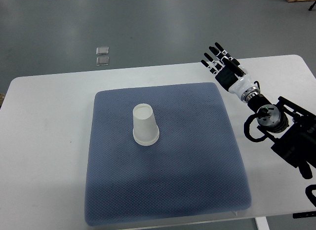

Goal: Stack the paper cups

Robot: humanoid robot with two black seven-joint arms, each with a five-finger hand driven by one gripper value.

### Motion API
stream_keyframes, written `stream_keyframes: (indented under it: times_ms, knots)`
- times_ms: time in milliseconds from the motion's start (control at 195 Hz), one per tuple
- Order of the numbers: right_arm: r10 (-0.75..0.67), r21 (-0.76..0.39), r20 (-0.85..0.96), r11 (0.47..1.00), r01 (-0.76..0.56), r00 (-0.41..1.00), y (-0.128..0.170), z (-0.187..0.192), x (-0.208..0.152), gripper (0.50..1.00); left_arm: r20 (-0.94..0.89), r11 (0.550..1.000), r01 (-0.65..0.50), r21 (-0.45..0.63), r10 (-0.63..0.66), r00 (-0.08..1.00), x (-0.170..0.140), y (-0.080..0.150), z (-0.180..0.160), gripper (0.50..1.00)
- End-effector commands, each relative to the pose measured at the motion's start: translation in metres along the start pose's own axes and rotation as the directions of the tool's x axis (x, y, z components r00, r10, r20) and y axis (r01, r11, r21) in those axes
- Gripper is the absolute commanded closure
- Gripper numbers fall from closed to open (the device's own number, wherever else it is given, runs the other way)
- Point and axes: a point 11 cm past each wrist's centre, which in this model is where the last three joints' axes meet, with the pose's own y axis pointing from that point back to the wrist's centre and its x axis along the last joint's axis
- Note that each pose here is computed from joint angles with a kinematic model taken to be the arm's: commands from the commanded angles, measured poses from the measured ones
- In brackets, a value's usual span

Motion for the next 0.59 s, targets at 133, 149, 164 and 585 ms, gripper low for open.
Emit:
stream_keyframes:
  times_ms: [133,149,164,585]
  knots:
    - [0.044,-0.012,-0.051,0.999,-0.045,0.998,-0.005,0.005,0.003,0.574,0.000,1.000,0.003,0.000,-0.003,1.000,-0.001,0.000,0.000,0.500]
    - [0.045,-0.011,-0.052,0.999,-0.046,0.998,-0.006,0.005,0.003,0.574,0.000,1.000,0.003,0.000,-0.003,1.000,-0.001,0.000,0.000,0.500]
    - [0.044,-0.011,-0.054,0.999,-0.044,0.998,-0.007,0.004,0.001,0.574,0.000,1.000,0.003,0.000,-0.003,1.000,-0.001,0.000,0.000,0.500]
    - [0.054,-0.006,-0.053,0.998,-0.055,0.997,-0.018,0.009,-0.003,0.574,0.000,1.000,0.005,0.001,-0.005,1.000,-0.002,0.000,0.000,0.500]
